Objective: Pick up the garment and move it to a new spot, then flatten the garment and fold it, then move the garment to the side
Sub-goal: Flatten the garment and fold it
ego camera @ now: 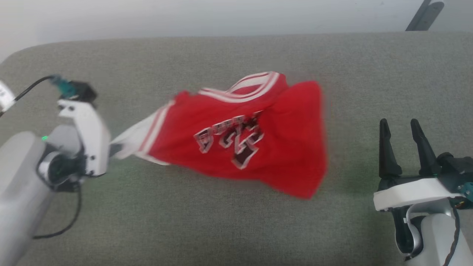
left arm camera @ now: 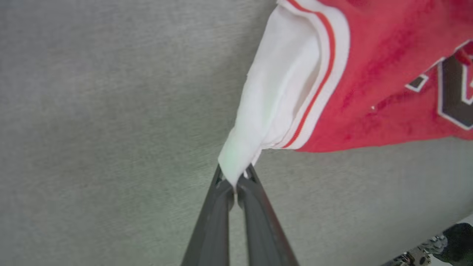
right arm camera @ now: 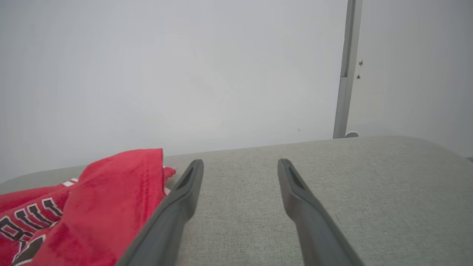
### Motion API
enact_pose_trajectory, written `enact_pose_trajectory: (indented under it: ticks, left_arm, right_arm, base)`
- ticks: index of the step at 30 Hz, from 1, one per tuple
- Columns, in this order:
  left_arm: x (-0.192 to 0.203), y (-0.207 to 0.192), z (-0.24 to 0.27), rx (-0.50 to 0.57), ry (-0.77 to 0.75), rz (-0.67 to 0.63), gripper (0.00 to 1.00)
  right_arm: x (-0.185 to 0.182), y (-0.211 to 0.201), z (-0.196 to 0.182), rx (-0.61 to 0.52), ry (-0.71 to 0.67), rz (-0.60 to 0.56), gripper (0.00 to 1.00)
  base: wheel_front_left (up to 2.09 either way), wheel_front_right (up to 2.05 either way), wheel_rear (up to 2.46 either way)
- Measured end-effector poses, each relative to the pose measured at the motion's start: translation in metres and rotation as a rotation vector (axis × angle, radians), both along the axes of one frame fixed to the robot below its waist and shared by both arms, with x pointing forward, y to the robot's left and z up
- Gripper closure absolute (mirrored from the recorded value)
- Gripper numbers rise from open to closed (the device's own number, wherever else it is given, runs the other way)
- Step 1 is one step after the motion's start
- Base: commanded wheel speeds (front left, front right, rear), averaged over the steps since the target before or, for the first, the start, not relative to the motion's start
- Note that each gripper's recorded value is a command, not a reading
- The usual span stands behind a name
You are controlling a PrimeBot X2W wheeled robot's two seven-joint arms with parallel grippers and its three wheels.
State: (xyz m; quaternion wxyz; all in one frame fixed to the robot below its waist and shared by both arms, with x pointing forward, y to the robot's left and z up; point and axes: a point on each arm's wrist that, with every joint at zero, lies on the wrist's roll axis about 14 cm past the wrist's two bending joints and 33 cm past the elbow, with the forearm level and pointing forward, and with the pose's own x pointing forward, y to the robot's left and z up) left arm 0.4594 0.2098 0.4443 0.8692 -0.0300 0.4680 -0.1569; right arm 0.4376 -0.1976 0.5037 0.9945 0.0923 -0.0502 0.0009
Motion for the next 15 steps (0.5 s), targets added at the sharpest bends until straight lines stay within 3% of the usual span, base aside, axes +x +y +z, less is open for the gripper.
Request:
enact_pose_trajectory:
  ticks: [10, 13, 14, 15]
  left_arm:
    - [-0.004, 0.072, -0.025, 0.314, -0.007, 0.09, 1.0]
    - [0.0, 0.072, -0.025, 0.27, -0.036, 0.132, 1.0]
    - [0.0, 0.067, -0.026, 0.247, -0.041, 0.139, 0.95]
    - [0.0, 0.064, -0.027, 0.244, -0.052, 0.128, 0.7]
  right_arm:
    - [-0.005, -0.016, -0.005, -0.019, 0.017, -0.033, 0.0]
    - [-0.006, -0.017, -0.005, -0.022, 0.018, -0.036, 0.0]
    - [-0.006, -0.017, -0.005, -0.025, 0.019, -0.033, 0.0]
    - [-0.006, -0.015, -0.006, -0.027, 0.021, -0.028, 0.0]
  base:
    - [0.0, 0.0, 0.0]
    - [0.0, 0.0, 0.0]
    - [0.0, 0.0, 0.0]
    - [0.0, 0.0, 0.0]
